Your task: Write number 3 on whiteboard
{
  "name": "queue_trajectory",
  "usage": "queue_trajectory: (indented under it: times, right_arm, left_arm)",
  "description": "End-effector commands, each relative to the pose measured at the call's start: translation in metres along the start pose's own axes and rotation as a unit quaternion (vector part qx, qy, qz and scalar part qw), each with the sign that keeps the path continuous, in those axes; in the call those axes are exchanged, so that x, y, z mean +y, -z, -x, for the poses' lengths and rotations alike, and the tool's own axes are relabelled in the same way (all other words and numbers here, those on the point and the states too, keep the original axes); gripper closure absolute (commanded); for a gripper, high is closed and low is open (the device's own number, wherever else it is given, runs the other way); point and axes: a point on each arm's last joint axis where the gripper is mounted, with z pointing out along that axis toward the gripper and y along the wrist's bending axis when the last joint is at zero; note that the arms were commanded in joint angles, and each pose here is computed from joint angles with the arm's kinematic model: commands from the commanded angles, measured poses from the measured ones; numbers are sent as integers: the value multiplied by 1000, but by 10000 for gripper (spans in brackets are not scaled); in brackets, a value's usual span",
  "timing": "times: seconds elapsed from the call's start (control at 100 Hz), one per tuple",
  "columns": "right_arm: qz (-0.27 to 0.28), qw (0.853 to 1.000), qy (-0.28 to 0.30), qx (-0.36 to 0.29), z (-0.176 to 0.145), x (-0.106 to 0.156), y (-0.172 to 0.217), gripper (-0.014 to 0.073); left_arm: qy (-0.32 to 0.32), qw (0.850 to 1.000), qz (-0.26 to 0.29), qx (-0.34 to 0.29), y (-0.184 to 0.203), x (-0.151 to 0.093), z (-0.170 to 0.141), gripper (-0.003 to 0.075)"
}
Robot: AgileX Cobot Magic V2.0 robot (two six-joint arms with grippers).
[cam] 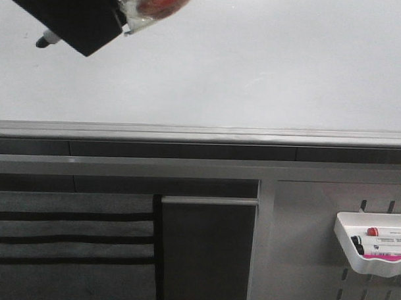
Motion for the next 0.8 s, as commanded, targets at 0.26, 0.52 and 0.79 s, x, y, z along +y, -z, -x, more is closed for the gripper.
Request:
queue_trajectory:
  times: [0.26,0.52,0.79]
  right_arm:
    - [-6,999,8,-36,12,2,8,269]
    - [0,1000,1,-30,11,-2,1,269]
    - [7,999,-5,-38,13,-1,1,326]
  left_arm:
    - [-18,998,23,-52,16,-1,14,741]
    - [-18,998,26,-53,16,-1,14,741]
    - [-18,998,26,-53,16,-1,14,741]
